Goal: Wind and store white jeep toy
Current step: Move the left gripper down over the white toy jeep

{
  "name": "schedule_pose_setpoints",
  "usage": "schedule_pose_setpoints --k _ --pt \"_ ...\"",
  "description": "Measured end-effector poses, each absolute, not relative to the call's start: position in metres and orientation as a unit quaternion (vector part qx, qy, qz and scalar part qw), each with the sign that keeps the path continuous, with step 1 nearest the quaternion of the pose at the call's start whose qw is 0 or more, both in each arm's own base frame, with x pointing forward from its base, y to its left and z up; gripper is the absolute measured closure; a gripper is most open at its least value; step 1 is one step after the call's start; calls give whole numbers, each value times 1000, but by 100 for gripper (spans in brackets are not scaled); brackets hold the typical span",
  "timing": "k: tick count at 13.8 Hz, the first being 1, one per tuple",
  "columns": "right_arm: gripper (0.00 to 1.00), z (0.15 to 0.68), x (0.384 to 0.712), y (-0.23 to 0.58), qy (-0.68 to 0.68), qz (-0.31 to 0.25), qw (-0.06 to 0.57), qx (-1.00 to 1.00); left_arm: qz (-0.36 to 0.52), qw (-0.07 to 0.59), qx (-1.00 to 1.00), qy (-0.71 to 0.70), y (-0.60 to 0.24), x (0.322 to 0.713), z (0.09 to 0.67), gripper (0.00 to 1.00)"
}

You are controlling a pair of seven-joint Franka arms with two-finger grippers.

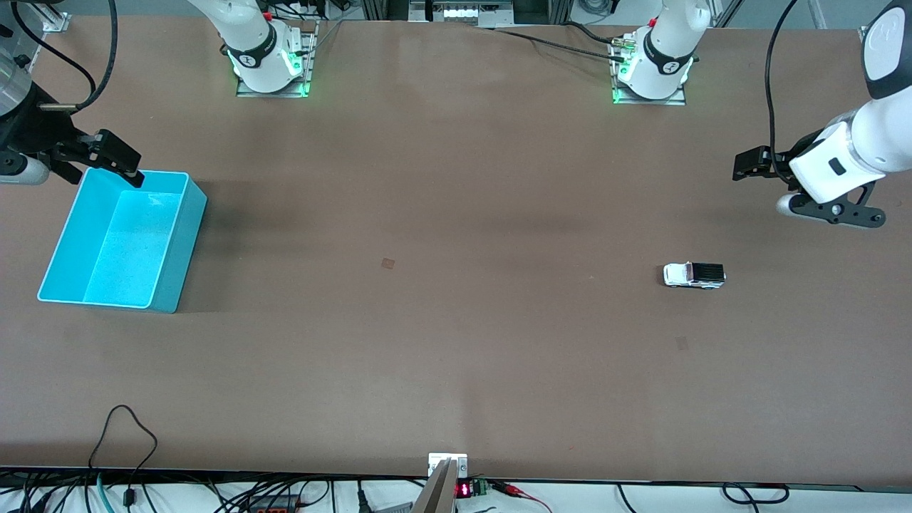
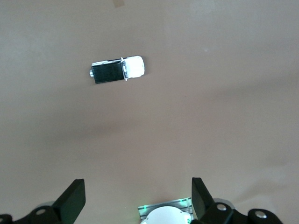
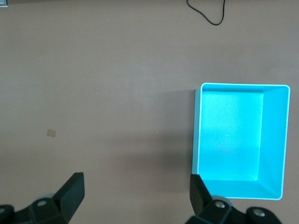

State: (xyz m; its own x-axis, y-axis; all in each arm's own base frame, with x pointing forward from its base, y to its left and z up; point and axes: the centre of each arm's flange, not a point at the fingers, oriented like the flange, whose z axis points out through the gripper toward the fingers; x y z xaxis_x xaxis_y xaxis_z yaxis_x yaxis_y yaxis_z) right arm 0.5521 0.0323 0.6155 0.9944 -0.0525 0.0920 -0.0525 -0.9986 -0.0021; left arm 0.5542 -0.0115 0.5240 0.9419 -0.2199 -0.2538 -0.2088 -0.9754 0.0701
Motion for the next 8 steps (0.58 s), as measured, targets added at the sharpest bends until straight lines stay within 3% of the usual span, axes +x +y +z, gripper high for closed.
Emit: schedule_pose_setpoints --k 8 --pt "0 615 552 32 -26 46 0 999 -136 51 904 -403 20 591 448 0"
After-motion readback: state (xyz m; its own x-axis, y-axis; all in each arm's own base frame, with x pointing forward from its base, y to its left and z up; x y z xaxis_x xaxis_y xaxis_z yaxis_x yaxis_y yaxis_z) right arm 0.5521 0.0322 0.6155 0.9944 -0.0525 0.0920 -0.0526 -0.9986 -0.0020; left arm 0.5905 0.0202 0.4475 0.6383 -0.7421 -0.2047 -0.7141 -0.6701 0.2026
